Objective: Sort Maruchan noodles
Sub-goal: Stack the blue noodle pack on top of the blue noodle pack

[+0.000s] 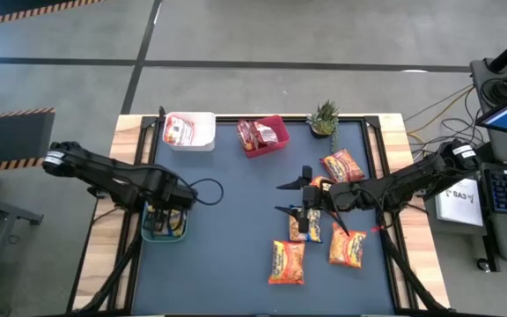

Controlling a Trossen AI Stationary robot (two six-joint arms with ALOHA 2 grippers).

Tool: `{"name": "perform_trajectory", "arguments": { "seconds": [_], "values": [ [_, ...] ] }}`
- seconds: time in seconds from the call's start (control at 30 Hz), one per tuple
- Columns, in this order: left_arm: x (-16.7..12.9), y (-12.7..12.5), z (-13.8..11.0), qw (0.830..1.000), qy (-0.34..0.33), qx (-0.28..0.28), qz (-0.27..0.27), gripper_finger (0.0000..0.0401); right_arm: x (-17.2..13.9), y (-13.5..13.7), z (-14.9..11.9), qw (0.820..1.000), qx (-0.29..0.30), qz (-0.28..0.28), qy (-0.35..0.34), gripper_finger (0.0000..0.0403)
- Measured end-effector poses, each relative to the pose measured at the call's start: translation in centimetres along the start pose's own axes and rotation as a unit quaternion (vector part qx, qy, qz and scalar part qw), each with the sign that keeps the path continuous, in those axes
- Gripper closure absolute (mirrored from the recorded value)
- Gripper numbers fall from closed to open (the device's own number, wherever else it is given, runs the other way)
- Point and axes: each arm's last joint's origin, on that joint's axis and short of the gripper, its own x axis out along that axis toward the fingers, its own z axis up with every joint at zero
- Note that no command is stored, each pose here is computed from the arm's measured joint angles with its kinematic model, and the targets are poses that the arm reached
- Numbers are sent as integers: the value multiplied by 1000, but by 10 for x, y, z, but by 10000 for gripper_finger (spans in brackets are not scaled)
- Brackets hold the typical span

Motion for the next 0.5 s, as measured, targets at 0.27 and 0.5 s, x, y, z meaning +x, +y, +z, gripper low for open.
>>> {"name": "perform_trajectory", "arguments": {
  "seconds": [0.27,0.5],
  "values": [
    [-14,2,2,998,-29,-2,64,188,0,0,-1,1000,-2,0,5,138],
    [2,0,-1,994,-3,22,107,315,0,0,-3,1000,-5,1,13,138]
  ]
}}
